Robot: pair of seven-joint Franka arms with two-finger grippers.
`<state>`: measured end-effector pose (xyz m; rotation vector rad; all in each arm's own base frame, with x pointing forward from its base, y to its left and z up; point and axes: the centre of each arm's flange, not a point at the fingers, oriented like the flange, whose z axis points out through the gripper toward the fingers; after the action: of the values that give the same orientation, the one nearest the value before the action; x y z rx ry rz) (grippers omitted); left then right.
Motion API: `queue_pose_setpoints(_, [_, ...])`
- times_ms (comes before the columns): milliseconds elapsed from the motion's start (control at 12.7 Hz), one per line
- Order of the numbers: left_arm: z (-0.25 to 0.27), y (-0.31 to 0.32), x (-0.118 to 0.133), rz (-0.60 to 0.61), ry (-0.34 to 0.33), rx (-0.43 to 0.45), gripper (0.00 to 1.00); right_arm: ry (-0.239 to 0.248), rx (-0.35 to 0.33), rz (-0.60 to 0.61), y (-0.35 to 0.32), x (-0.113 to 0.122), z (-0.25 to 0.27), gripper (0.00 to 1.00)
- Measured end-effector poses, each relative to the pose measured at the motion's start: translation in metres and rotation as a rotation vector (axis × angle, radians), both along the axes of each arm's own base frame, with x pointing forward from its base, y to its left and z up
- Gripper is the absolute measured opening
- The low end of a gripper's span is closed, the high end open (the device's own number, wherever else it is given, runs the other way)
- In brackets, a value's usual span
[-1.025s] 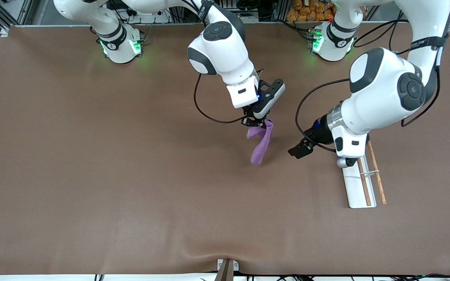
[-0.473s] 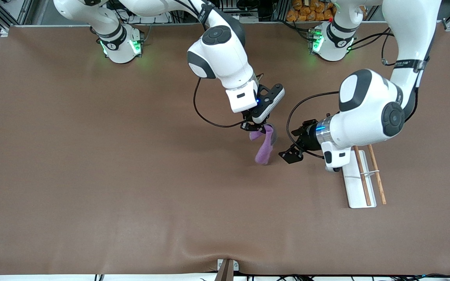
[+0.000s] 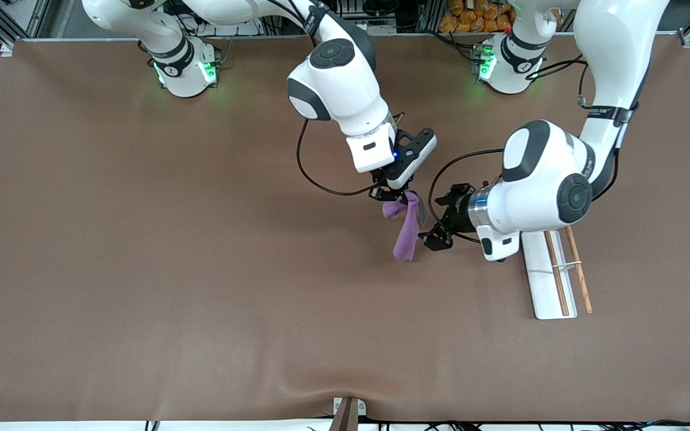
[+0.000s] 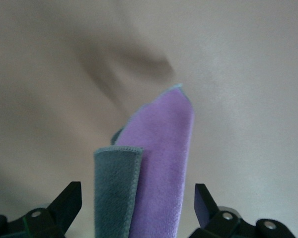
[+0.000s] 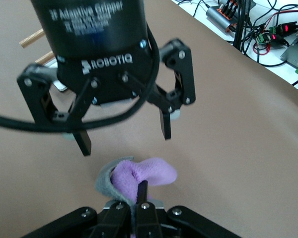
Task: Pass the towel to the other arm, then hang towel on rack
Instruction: 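Carry the towel toward the left gripper and let it grasp the towel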
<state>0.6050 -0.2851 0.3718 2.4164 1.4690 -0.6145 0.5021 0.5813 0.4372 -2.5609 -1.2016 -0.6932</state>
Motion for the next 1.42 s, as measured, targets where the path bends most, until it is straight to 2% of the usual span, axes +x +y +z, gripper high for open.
queue_pose_setpoints(709, [-0.021,-0.008,-0.015,-0.007,0.095,0.031,1.0,-0.001,0.003,0.001,0.001,0.0,0.002,0.02])
queue_pose_setpoints(1025, [-0.022,-0.007,-0.017,-0.014,0.114,0.036,0.91,-0.001,0.003,0.001,0.001,-0.001,0.002,0.02])
queue_pose_setpoints(1261, [-0.023,-0.007,-0.017,-0.015,0.117,0.037,0.56,-0.001,0.003,0.001,0.001,-0.001,0.002,0.02])
queue_pose_setpoints(1340, [-0.023,-0.006,-0.017,-0.014,0.117,0.037,0.48,-0.001,0.003,0.001,0.001,-0.001,0.002,0.02])
queue_pose_setpoints(1419, [-0.022,-0.006,-0.017,-0.013,0.119,0.034,0.48,-0.001,0.004,0.001,0.001,-0.001,0.002,0.02])
